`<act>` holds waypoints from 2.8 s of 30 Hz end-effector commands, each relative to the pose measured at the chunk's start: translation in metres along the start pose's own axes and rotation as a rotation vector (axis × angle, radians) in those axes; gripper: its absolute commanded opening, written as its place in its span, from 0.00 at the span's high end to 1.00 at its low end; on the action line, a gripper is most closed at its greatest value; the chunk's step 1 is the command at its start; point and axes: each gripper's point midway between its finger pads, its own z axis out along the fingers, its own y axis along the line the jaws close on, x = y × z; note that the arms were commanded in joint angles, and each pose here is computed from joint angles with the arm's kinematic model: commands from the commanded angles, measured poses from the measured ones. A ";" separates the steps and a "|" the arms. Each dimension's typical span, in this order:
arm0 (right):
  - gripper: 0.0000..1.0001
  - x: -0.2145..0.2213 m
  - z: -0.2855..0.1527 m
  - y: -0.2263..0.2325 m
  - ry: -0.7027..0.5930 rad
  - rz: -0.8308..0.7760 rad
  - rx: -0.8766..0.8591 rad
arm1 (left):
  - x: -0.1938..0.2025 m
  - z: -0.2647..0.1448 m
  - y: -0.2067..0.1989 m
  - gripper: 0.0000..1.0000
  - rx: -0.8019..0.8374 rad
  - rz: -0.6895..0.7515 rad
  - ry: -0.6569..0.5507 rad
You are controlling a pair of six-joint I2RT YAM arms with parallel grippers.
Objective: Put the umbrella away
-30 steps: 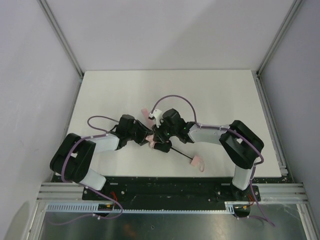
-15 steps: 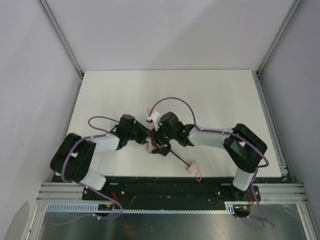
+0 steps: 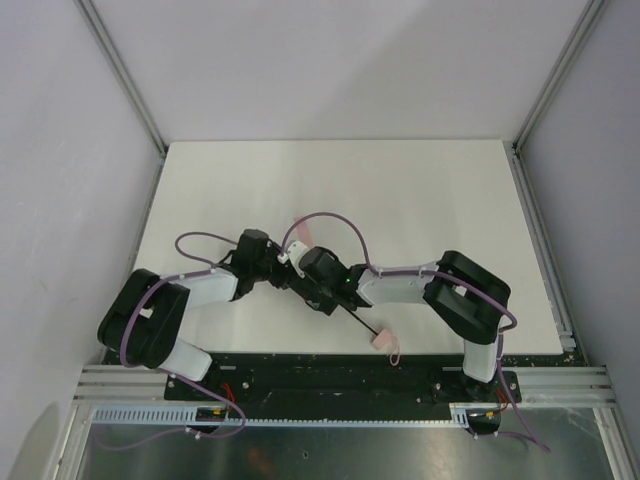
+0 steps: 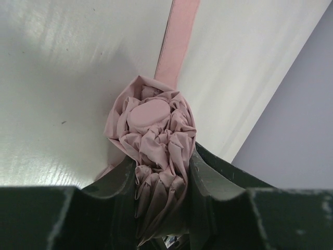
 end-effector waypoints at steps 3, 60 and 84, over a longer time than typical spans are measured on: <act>0.39 0.036 0.019 -0.016 0.112 0.007 0.048 | -0.003 -0.012 -0.023 1.00 0.090 0.078 -0.019; 0.70 -0.099 -0.077 -0.011 -0.289 0.360 -0.507 | 0.001 -0.027 -0.068 1.00 0.211 0.193 -0.080; 0.22 -0.029 -0.027 -0.012 -0.157 -0.016 0.148 | -0.012 -0.064 -0.080 1.00 0.291 -0.051 -0.063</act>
